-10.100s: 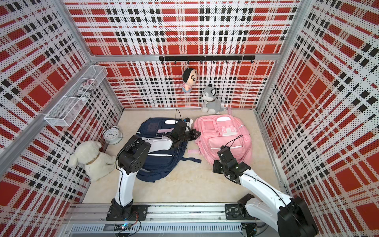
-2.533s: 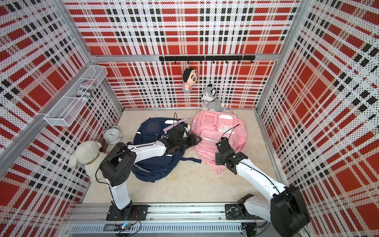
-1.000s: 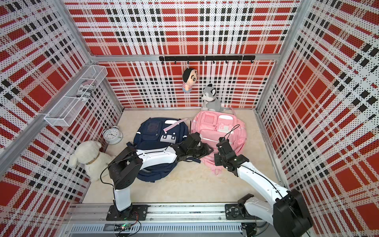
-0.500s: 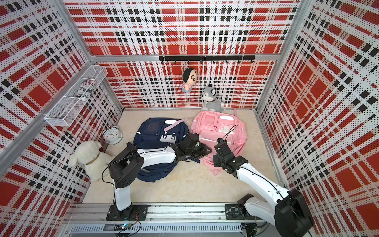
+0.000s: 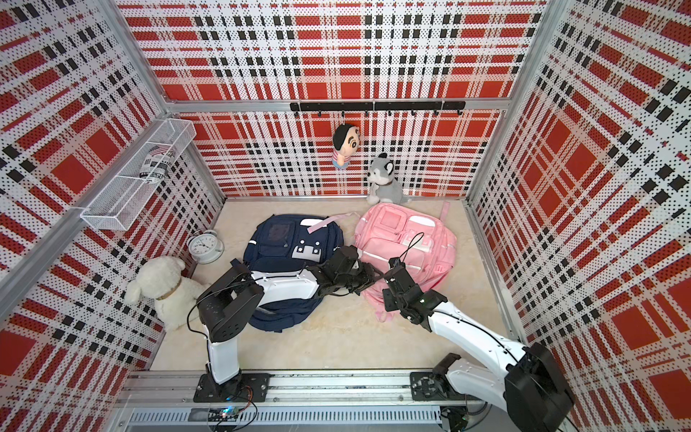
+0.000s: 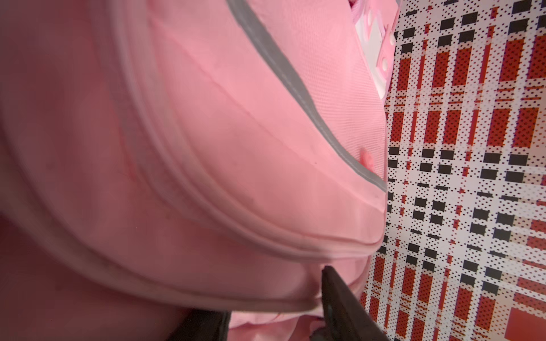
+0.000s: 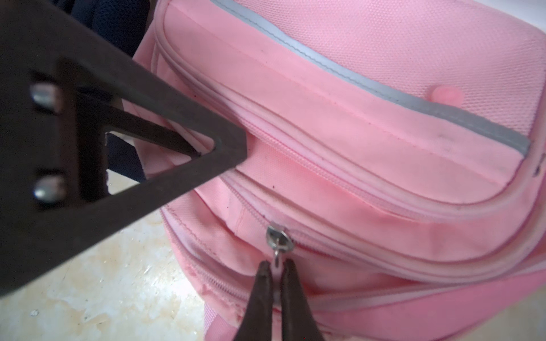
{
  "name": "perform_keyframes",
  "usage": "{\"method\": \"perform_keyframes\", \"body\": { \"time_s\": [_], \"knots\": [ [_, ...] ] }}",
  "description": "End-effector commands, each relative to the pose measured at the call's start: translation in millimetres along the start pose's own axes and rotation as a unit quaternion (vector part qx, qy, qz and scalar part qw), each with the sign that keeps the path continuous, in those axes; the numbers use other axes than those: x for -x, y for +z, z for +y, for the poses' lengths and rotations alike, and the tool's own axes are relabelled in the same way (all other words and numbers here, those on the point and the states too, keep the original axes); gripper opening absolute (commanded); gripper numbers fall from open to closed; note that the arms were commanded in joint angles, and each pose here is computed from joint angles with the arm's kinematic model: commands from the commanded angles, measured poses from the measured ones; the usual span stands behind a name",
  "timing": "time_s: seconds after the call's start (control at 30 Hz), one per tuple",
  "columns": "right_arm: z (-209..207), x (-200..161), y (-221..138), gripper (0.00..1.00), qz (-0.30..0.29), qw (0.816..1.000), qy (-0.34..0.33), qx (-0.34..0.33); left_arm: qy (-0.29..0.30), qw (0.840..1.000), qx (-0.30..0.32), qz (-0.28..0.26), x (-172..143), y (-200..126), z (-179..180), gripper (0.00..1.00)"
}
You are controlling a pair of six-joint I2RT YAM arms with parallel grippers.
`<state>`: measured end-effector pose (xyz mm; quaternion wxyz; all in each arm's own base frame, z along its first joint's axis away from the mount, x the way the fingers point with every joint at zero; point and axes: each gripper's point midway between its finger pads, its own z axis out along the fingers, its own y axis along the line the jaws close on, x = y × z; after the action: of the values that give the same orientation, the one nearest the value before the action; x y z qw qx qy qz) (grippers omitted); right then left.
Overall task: Zip up the backpack
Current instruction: Zip the zipper on the backpack.
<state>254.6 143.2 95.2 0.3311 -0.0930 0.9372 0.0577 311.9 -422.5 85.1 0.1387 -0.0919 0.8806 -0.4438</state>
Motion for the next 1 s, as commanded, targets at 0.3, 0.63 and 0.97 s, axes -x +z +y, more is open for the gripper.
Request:
{"method": "perform_keyframes", "body": {
  "time_s": [0.3, 0.63, 0.97],
  "knots": [
    [21, 6, -9, 0.00, -0.027, 0.998, -0.003, 0.060, -0.012, 1.000, -0.007, -0.022, 20, 4, 10, 0.16],
    [16, -4, -8, 0.00, 0.000, 0.999, -0.020, 0.045, -0.011, 0.999, -0.006, -0.030, 27, -5, 19, 0.00],
    [-6, -8, -12, 0.00, 0.012, 1.000, -0.009, -0.016, -0.003, 1.000, -0.009, -0.027, 32, -11, 21, 0.00]
  ]
}}
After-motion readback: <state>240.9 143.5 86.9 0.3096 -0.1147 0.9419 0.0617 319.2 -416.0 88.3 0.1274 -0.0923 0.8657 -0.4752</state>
